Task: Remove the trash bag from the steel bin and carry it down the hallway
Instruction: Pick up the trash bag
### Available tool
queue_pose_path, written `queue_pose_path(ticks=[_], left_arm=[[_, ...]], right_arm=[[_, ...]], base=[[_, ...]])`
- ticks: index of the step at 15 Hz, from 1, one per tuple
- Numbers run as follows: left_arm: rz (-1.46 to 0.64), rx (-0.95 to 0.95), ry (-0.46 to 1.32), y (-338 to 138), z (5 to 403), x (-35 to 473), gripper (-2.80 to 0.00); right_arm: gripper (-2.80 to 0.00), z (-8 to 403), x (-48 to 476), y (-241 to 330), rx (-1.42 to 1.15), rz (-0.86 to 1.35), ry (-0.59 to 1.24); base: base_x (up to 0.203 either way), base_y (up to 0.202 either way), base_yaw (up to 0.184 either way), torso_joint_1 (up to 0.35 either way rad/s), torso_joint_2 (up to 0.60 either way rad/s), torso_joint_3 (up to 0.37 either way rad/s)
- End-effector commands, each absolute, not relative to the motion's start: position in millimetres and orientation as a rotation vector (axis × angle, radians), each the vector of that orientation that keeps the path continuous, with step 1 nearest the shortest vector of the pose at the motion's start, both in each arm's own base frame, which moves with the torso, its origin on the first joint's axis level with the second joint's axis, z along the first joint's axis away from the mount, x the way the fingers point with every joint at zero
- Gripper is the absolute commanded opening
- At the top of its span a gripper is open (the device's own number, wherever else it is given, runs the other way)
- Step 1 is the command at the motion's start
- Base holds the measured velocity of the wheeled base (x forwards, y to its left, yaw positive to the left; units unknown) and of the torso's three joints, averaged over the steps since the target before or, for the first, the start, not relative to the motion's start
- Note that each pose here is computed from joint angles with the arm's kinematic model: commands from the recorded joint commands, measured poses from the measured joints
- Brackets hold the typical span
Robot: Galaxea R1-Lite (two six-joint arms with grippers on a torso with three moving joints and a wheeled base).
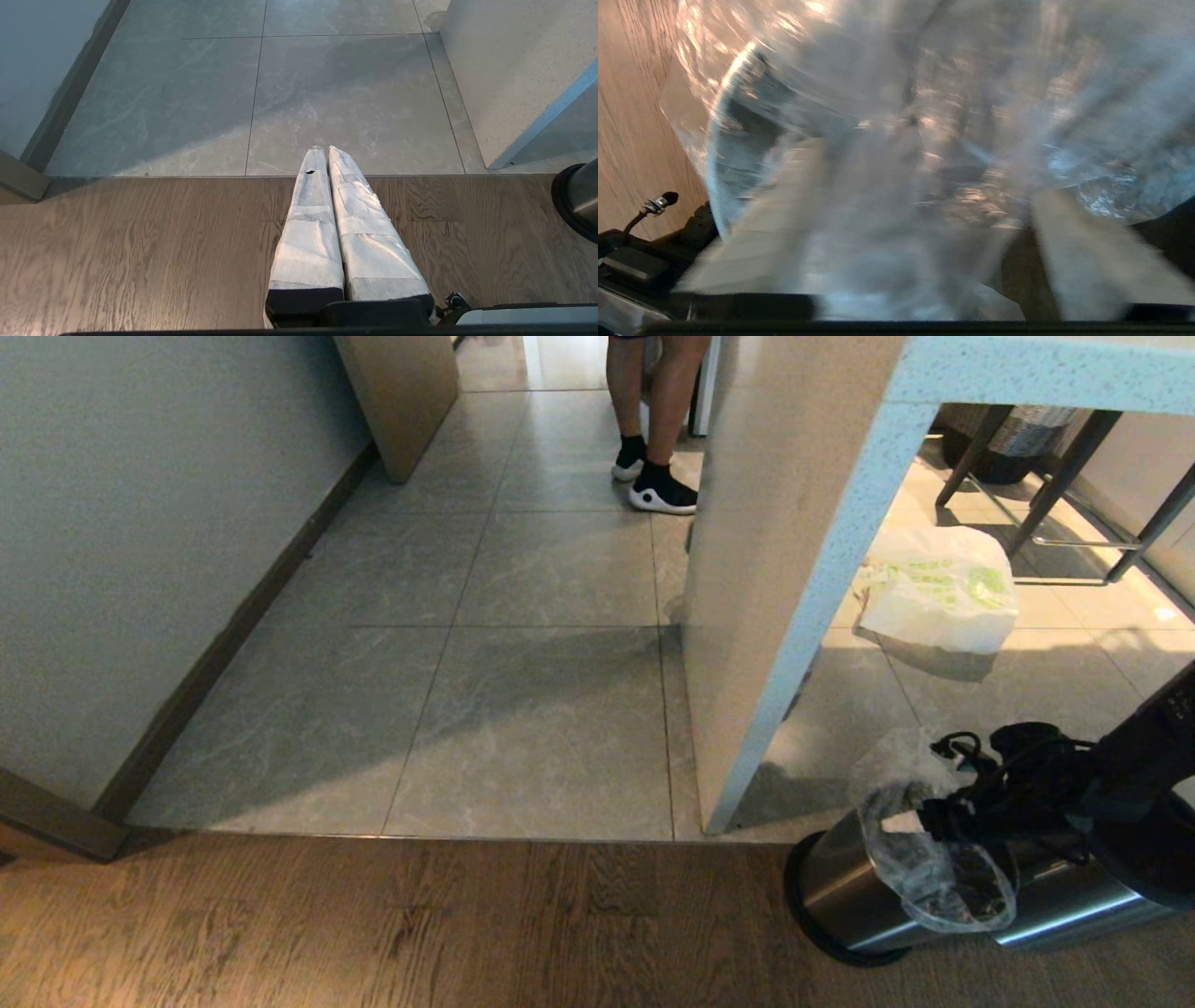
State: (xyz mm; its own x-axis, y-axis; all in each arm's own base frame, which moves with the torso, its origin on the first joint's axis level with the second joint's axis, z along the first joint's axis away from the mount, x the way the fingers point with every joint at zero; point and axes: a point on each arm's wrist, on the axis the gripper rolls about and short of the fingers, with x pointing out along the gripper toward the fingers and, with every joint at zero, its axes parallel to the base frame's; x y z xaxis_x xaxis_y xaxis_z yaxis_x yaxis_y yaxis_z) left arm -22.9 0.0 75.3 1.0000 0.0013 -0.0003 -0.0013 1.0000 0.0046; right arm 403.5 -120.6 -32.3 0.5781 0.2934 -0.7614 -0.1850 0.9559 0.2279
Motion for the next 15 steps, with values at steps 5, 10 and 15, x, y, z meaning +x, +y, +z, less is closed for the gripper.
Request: queue_pose_path(ticks=[5, 10, 15], left_arm=[[0.002, 0.005, 0.002, 0.0, 75.2, -22.8, -2.80], [0.002, 0.005, 0.002, 0.0, 75.1, -22.7, -2.80], [0.002, 0.005, 0.002, 0.0, 75.2, -22.8, -2.80]], right_arm=[[-2.80, -29.6, 403.3, -113.6, 0.123, 0.278, 0.924], [-2.80, -2.1, 396.4, -111.6, 0.137, 0.262, 0.903], [-2.80, 45.7, 372.8, -110.7, 0.132, 0.238, 0.852]], base=[[0.000, 0.000, 0.000, 0.000, 0.00, 0.000], [0.000, 0.000, 0.000, 0.000, 0.00, 0.000], [0.000, 0.000, 0.000, 0.000, 0.00, 0.000]])
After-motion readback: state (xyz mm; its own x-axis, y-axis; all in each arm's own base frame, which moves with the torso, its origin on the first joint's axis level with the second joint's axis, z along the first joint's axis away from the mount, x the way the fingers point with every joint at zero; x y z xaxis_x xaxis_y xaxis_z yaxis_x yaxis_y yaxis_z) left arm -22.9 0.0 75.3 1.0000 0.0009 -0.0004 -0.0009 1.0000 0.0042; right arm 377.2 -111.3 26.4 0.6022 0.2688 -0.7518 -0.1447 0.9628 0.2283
